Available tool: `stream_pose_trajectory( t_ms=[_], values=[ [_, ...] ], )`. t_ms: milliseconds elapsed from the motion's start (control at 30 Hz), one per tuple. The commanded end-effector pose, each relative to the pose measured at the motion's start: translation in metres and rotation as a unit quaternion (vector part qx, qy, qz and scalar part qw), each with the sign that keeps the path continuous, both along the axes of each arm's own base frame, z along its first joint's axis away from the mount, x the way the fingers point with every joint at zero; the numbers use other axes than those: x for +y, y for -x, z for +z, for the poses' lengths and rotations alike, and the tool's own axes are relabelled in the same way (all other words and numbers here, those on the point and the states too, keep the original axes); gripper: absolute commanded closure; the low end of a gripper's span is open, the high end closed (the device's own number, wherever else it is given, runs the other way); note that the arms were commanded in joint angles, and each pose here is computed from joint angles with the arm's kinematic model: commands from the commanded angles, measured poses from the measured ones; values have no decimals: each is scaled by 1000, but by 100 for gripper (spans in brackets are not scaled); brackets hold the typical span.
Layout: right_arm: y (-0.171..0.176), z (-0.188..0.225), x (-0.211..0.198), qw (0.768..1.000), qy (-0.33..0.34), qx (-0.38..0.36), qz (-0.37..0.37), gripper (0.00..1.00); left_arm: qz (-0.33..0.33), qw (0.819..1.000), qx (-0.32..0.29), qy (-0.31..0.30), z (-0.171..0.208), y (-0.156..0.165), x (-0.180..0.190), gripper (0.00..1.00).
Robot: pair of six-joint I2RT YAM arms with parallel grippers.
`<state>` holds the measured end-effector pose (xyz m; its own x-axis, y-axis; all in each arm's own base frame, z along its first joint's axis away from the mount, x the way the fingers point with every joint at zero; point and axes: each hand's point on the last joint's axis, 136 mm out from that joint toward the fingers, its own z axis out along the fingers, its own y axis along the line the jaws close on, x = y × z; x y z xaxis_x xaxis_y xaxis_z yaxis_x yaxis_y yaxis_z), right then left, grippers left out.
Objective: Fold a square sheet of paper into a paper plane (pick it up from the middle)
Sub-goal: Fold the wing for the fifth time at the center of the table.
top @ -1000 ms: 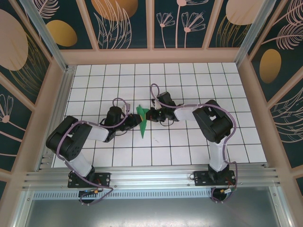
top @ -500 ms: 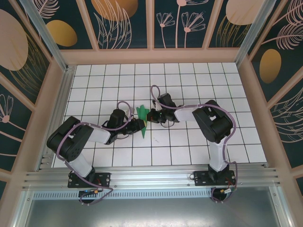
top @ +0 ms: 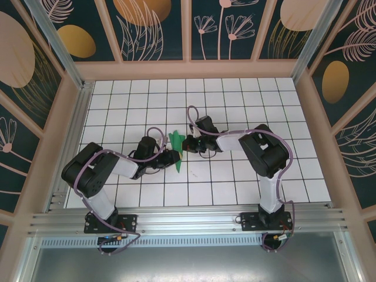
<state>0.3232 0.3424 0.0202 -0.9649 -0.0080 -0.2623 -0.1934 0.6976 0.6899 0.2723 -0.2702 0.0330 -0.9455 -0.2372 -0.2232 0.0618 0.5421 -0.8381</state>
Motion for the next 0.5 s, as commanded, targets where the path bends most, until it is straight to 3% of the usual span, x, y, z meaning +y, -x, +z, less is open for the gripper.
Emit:
stream_pose_trajectory(
  t_ms=[0,467],
  values=[
    [-11,-3,-13,999,31,-12,-27,100,-25,1000,5,8,0,7,-7,69],
    [-10,-15,-21,998,45,4,-38,100,58,997,-17,37,16,5,13,62]
  ],
)
